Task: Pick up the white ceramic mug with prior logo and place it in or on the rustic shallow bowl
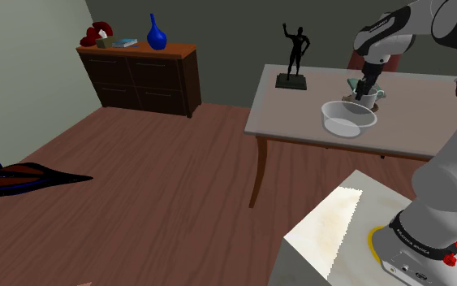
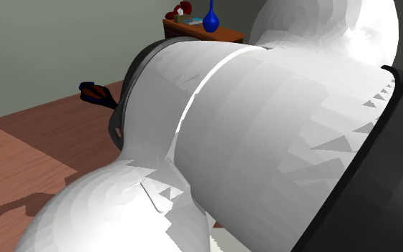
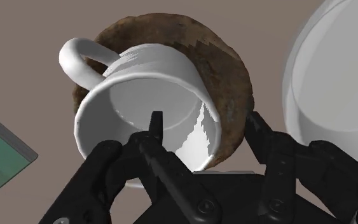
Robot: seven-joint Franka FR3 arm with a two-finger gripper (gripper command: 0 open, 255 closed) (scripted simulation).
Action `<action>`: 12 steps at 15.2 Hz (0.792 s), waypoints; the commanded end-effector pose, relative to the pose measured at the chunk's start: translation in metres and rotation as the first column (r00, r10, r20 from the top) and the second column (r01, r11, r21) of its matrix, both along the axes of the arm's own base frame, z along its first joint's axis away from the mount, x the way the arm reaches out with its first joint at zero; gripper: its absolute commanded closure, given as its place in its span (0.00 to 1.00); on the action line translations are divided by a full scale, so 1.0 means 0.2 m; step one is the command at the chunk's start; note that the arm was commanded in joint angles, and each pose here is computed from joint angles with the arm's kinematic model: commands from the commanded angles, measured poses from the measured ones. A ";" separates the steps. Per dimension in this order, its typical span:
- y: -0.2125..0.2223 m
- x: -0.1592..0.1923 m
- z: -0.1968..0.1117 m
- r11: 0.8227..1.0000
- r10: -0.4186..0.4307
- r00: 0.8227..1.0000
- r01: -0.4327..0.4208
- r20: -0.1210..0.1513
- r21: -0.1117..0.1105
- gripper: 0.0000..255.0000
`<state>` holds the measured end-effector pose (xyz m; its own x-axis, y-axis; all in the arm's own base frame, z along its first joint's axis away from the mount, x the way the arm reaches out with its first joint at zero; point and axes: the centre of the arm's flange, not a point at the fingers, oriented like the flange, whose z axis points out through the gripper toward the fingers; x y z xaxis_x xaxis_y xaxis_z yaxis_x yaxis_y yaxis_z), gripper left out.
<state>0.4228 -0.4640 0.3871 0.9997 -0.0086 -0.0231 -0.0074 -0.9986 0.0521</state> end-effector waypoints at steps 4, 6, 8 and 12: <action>0.00 0.00 0.00 1.000 0.000 1.000 0.000 0.000 0.000 0.00; 0.01 0.00 0.13 1.000 0.000 1.000 0.000 0.000 0.000 0.00; 0.01 0.01 0.25 1.000 0.000 1.000 0.000 0.000 0.000 0.00; 0.01 0.01 0.25 1.000 0.000 1.000 0.000 0.000 0.000 0.00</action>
